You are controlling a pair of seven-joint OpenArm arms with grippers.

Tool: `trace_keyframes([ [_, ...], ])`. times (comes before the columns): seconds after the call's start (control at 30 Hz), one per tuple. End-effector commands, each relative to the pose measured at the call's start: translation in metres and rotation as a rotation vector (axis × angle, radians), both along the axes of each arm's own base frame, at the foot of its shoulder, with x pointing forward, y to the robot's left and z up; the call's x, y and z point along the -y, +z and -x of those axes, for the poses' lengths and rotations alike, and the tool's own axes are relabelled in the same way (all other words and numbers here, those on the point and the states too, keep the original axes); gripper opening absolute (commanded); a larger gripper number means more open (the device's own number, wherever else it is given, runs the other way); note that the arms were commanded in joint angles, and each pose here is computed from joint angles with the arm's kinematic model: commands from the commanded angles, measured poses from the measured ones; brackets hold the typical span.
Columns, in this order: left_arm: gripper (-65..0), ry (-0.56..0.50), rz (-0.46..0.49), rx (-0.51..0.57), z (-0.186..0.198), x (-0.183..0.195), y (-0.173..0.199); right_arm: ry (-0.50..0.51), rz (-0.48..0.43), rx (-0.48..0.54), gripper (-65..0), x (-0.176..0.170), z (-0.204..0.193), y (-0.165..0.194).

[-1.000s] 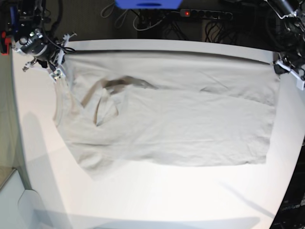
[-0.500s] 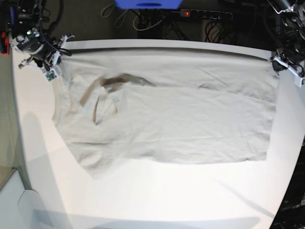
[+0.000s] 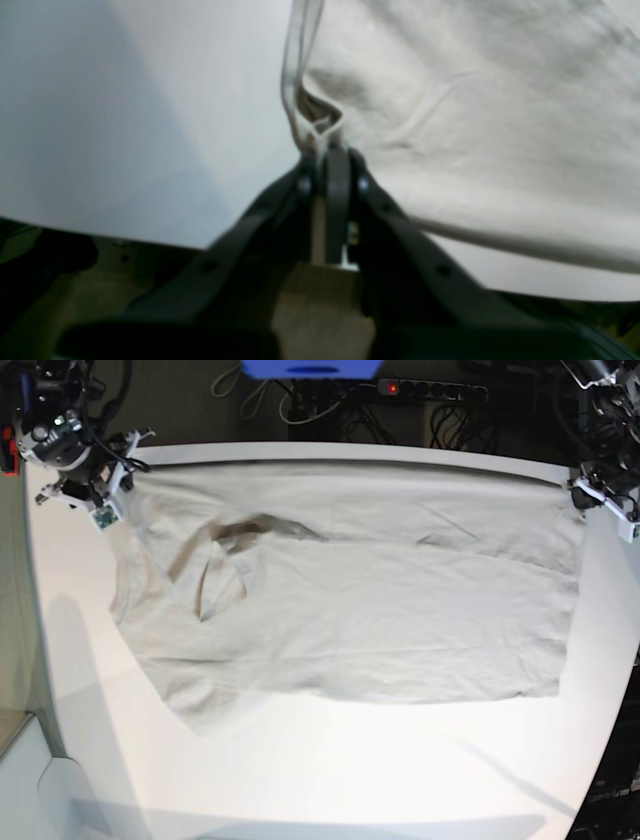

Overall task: Layout the t-shirt on the table in an organized manner, then fold the t-shirt properly
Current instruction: 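Pull the held edge with both grippers toward the robot, stretching the shirt, then release the edge and move both grippers to the shirt's hem corners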

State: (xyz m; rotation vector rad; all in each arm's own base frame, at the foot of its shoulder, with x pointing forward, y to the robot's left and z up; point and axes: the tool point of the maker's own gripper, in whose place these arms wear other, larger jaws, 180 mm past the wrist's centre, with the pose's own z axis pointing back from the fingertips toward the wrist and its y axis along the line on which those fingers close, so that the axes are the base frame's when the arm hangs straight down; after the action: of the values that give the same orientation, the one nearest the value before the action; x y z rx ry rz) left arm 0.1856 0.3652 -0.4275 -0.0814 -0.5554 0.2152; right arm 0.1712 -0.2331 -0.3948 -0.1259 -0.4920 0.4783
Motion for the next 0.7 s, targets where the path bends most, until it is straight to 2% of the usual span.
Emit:
trace_keyframes([
  [0.0, -64.8, -0.006, -0.029, 0.005, -0.001, -0.009, 0.008, 0.017, 0.011, 0.012, -42.7, 0.002, -0.002, 0.006],
  [0.07, -62.8, -0.005, -0.029, 0.009, -0.002, -0.009, 0.009, 0.018, 0.016, 0.015, -42.1, 0.003, -0.003, 0.007],
  [0.13, -55.4, -0.005, -0.029, 0.009, -0.002, -0.009, 0.009, 0.017, 0.022, 0.014, -42.1, 0.005, -0.005, 0.007],
  [0.2, -43.0, -0.005, -0.03, 0.01, -0.002, -0.009, 0.009, 0.018, 0.025, 0.018, -41.9, 0.005, -0.006, 0.008],
  [0.27, -28.0, -0.005, -0.03, 0.01, -0.002, -0.009, 0.009, 0.015, 0.028, 0.027, -39.8, 0.007, -0.009, 0.01],
  [0.33, -13.1, -0.005, -0.031, 0.014, -0.002, -0.009, 0.01, -0.011, 0.049, 0.06, -35.3, 0.019, -0.019, 0.019],
  [0.4, -2.7, -0.021, -0.046, 0.031, -0.007, -0.009, 0.016, -0.039, 0.066, 0.092, -29.8, 0.031, -0.028, 0.028],
  [0.43, 0.0, -0.025, -0.058, 0.04, -0.009, -0.01, 0.02, -0.049, 0.074, 0.109, -27.6, 0.035, -0.032, 0.032],
  [0.5, 0.0, -0.036, -0.079, 0.065, -0.016, -0.009, 0.03, -0.053, 0.087, 0.155, -24.3, 0.042, -0.049, 0.044],
  [0.67, 0.0, -0.055, -0.124, 0.14, -0.045, -0.01, 0.056, -0.059, 0.085, 0.315, -22.0, 0.046, -0.11, 0.083],
])
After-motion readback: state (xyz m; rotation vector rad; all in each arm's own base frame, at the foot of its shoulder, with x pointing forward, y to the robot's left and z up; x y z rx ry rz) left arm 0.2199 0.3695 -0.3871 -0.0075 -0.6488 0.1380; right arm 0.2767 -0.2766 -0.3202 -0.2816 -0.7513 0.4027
